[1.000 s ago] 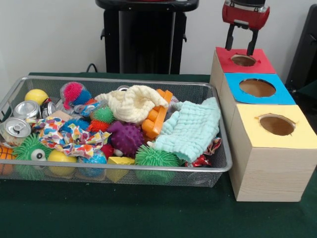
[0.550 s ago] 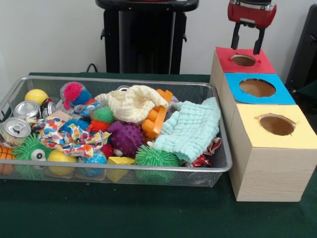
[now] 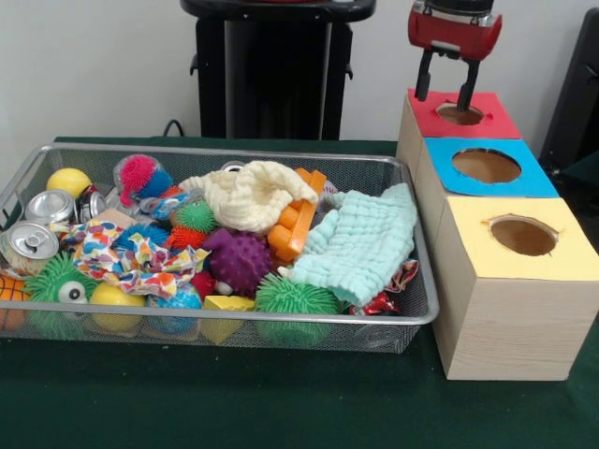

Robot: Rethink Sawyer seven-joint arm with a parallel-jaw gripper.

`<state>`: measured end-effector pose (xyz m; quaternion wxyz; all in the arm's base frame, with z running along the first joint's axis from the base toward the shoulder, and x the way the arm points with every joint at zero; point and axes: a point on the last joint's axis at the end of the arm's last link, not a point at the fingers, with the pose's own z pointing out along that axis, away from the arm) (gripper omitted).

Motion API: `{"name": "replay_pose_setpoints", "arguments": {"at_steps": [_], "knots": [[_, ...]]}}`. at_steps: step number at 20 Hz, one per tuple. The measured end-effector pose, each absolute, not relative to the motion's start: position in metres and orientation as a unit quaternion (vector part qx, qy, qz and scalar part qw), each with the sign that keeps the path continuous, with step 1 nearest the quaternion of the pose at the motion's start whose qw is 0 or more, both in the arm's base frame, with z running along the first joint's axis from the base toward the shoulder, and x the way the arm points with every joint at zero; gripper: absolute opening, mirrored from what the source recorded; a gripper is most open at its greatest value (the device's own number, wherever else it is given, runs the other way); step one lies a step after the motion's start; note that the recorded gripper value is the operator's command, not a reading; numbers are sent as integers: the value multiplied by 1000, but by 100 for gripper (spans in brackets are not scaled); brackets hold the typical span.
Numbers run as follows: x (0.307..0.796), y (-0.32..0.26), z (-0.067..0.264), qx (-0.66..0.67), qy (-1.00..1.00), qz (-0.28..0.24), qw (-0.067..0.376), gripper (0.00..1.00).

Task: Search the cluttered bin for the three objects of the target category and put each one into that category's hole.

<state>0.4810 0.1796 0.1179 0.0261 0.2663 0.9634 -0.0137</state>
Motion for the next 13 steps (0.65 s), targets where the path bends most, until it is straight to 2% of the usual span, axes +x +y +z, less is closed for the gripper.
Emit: {"name": "replay_pose_setpoints", "arguments": {"at_steps": [13], "knots": [[501, 175, 109, 243, 969, -22, 40, 100]]}}
